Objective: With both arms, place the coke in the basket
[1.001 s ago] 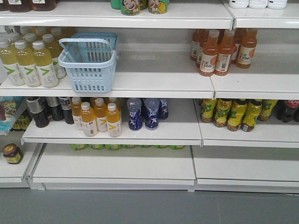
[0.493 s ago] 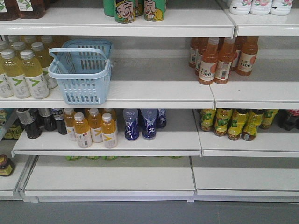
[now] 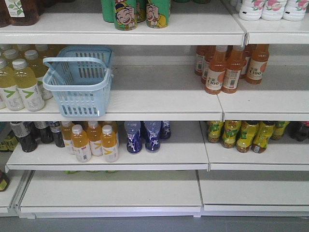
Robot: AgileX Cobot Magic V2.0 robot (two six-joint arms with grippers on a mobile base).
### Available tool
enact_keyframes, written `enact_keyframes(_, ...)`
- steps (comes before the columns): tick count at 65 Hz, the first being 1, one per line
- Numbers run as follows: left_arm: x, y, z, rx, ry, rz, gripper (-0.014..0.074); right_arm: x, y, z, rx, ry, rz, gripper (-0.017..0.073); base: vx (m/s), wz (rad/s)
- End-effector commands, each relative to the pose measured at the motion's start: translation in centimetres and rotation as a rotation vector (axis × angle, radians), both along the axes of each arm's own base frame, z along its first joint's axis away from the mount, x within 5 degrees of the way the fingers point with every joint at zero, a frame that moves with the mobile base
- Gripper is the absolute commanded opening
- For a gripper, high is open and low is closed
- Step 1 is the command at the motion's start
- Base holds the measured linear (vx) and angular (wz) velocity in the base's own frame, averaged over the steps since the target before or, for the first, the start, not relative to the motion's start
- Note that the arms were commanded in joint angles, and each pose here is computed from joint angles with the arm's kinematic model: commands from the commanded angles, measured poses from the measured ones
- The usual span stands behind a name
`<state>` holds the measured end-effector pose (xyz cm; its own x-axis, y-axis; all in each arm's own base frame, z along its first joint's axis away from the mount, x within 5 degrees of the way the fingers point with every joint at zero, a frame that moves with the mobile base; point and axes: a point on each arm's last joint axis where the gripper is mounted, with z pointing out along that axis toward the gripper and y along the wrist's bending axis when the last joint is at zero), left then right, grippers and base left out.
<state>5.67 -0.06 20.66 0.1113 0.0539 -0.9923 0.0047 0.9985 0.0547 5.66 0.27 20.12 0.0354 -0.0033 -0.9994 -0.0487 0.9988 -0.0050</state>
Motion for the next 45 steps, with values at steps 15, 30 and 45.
enact_keyframes(15,-0.24,-0.02,0.55,-0.017,-0.084,-0.008,-0.0006,-0.09,0.04,0.22,-0.011,-0.070,0.003,-0.0005,0.07,-0.01)
enact_keyframes(30,-0.24,-0.02,0.55,-0.017,-0.084,-0.008,-0.0006,-0.09,0.04,0.22,-0.011,-0.070,0.003,-0.0005,0.06,-0.01)
enact_keyframes(45,-0.24,-0.02,0.55,-0.017,-0.084,-0.008,-0.0006,-0.09,0.04,0.22,-0.011,-0.070,0.003,-0.0005,0.05,-0.01)
